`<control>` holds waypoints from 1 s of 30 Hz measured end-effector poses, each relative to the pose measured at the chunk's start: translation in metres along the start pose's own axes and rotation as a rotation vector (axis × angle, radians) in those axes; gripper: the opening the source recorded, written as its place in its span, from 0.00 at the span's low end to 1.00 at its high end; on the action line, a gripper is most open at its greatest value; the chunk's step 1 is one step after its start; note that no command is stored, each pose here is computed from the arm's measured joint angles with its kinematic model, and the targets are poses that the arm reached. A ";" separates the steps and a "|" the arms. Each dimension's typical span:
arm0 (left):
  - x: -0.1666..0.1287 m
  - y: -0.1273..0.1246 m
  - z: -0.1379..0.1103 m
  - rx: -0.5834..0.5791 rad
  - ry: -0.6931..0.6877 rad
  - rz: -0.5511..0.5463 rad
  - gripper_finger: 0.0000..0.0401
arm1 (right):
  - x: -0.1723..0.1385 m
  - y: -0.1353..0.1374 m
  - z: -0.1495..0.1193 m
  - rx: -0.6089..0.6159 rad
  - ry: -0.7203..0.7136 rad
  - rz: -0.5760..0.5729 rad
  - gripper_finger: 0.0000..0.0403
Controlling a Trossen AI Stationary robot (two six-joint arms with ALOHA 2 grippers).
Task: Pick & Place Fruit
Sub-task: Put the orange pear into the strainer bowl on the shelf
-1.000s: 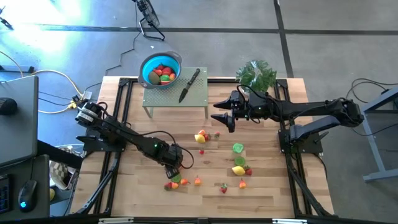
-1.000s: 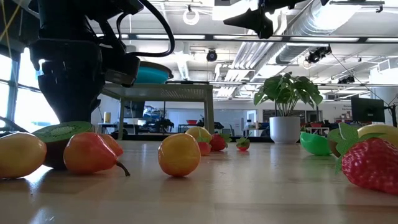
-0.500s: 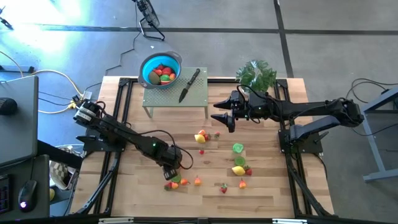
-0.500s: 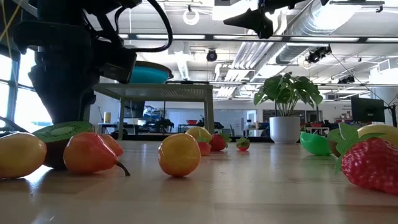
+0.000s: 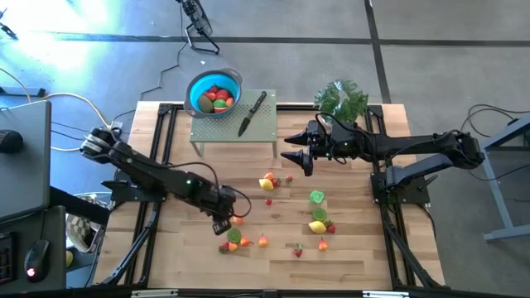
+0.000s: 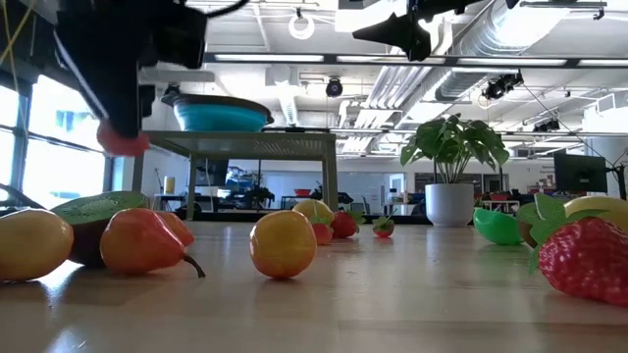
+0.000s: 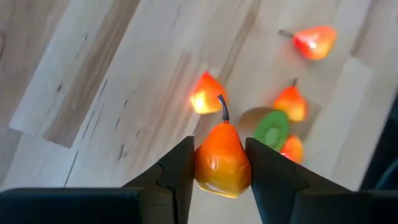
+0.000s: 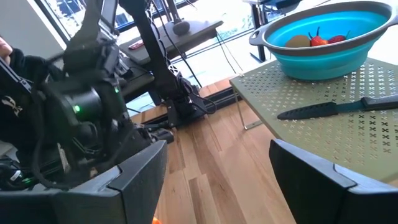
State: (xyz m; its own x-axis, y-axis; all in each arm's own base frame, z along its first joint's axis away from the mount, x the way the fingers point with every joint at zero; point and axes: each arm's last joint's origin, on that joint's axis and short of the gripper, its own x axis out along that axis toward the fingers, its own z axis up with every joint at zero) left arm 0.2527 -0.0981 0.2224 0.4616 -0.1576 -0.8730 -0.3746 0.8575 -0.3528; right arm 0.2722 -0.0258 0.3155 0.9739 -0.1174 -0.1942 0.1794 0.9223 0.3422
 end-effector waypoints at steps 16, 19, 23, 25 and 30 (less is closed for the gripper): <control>-0.087 -0.030 0.040 0.021 -0.420 -0.059 0.32 | 0.000 -0.002 0.001 0.010 -0.028 -0.070 0.69; -0.103 -0.036 0.048 0.024 -0.530 -0.028 0.32 | 0.000 -0.002 0.001 0.028 -0.029 -0.072 0.69; -0.124 -0.042 0.058 0.043 -0.646 0.009 0.32 | 0.000 -0.002 0.001 0.033 -0.029 -0.070 0.69; -0.134 -0.045 0.062 0.050 -0.696 0.030 0.32 | 0.000 -0.002 0.001 0.034 -0.029 -0.069 0.69; -0.158 -0.051 0.070 0.090 -0.777 0.039 0.32 | 0.000 -0.001 0.000 0.047 -0.012 -0.028 0.69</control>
State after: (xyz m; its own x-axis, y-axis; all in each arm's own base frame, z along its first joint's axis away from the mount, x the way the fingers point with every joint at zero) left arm 0.2554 -0.0829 0.4016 0.8924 0.2329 -0.3864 -0.3508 0.8968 -0.2695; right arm 0.2721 -0.0267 0.3157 0.9700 -0.1477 -0.1931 0.2127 0.9004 0.3796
